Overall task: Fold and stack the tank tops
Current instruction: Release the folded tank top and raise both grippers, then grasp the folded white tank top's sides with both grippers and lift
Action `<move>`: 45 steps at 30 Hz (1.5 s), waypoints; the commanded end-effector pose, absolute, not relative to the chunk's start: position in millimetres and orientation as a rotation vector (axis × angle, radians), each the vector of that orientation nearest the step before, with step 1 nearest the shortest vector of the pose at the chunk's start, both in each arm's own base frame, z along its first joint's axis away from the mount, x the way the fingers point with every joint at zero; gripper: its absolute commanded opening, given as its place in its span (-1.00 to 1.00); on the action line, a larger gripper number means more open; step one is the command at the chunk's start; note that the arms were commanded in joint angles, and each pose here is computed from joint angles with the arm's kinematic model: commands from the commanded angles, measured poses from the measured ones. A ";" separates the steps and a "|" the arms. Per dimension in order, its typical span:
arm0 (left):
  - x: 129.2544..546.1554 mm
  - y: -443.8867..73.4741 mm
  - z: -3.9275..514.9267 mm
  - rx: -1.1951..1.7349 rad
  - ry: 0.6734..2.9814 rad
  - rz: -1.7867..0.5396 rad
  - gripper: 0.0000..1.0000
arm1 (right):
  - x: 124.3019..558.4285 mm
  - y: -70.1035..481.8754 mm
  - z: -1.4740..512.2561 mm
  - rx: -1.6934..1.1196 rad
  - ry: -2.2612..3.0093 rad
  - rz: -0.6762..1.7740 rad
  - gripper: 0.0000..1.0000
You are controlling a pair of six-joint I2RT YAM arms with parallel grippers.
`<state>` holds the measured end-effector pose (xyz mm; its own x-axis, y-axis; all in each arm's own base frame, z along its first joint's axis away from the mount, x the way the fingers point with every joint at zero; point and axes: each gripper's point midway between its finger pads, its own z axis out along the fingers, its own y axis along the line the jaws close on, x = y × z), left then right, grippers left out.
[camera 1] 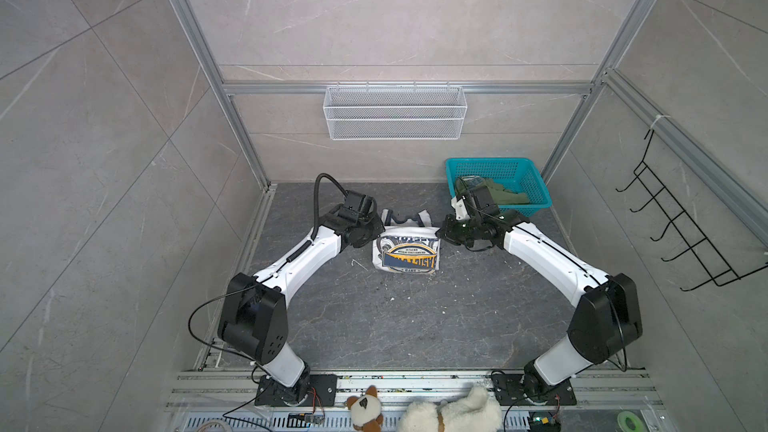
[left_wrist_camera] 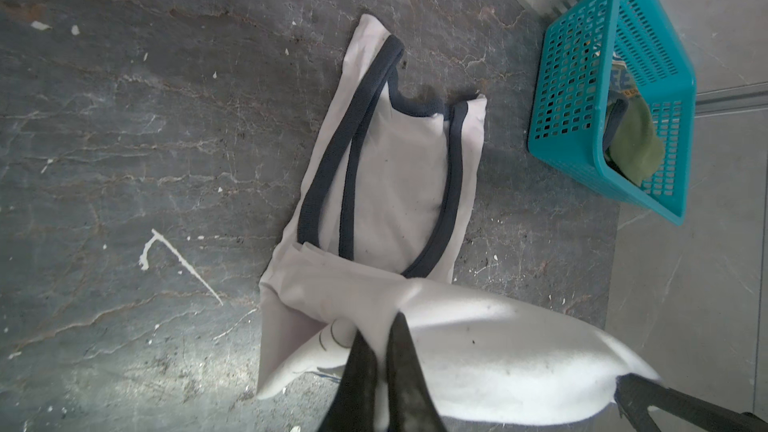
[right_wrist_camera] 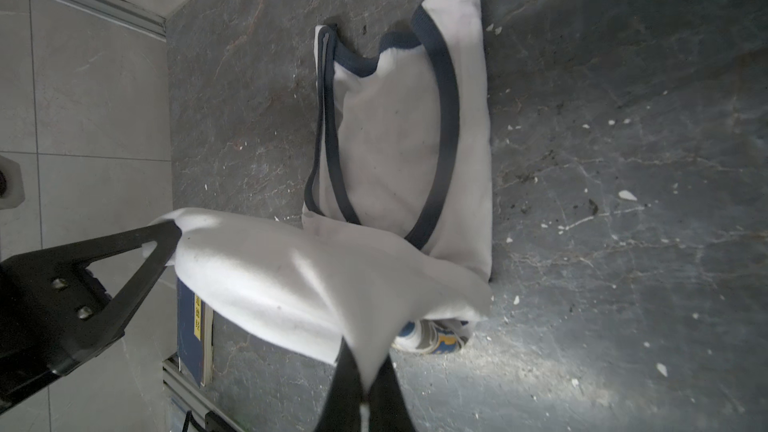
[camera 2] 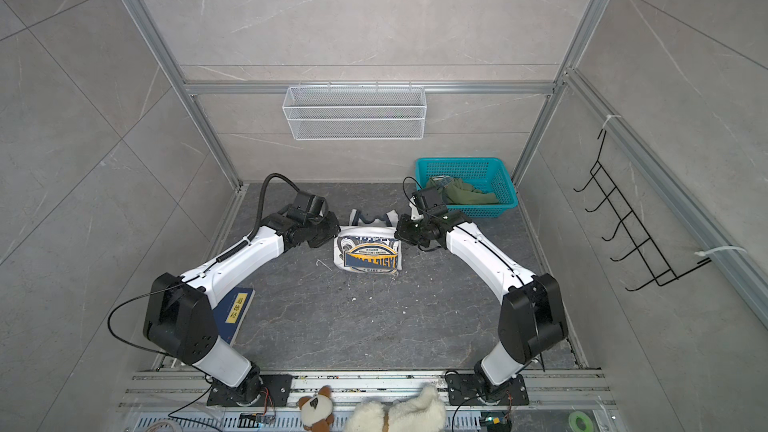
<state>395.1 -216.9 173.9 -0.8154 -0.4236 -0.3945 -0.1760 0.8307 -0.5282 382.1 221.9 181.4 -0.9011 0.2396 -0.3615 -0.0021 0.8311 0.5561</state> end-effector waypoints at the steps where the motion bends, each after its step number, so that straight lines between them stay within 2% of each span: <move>1: 421.0 -209.1 182.0 -0.437 2.456 -0.638 -0.88 | 403.6 216.5 184.7 0.184 2.561 0.763 -1.00; 8: 457.8 -227.4 182.7 -0.346 2.419 -0.686 -0.87 | 433.1 211.0 175.0 0.220 2.562 0.728 -1.00; 21: 505.2 -224.8 173.2 -0.335 2.353 -0.655 -0.86 | 478.9 208.0 153.2 0.245 2.560 0.691 -1.00; 35: 548.9 -235.8 131.9 -0.308 2.405 -0.687 -0.74 | 517.1 203.0 115.3 0.274 2.587 0.659 -0.97; 37: 554.5 -237.1 128.0 -0.306 2.406 -0.703 -0.70 | 521.7 205.0 112.9 0.261 2.590 0.664 -0.81; 38: 557.6 -238.8 128.3 -0.302 2.402 -0.715 -0.61 | 523.7 204.2 112.6 0.259 2.591 0.658 -0.67; 39: 559.7 -238.5 128.0 -0.298 2.401 -0.713 -0.49 | 525.3 203.3 112.5 0.258 2.588 0.649 -0.47; 41: 563.1 -235.7 130.5 -0.301 2.391 -0.684 -0.22 | 530.3 199.5 115.8 0.263 2.566 0.635 0.05; 42: 564.0 -233.8 134.0 -0.297 2.384 -0.676 -0.06 | 532.4 198.3 118.0 0.263 2.557 0.633 0.21; 45: 560.0 -228.7 154.2 -0.275 2.374 -0.650 0.15 | 534.1 193.6 137.1 0.227 2.535 0.609 0.40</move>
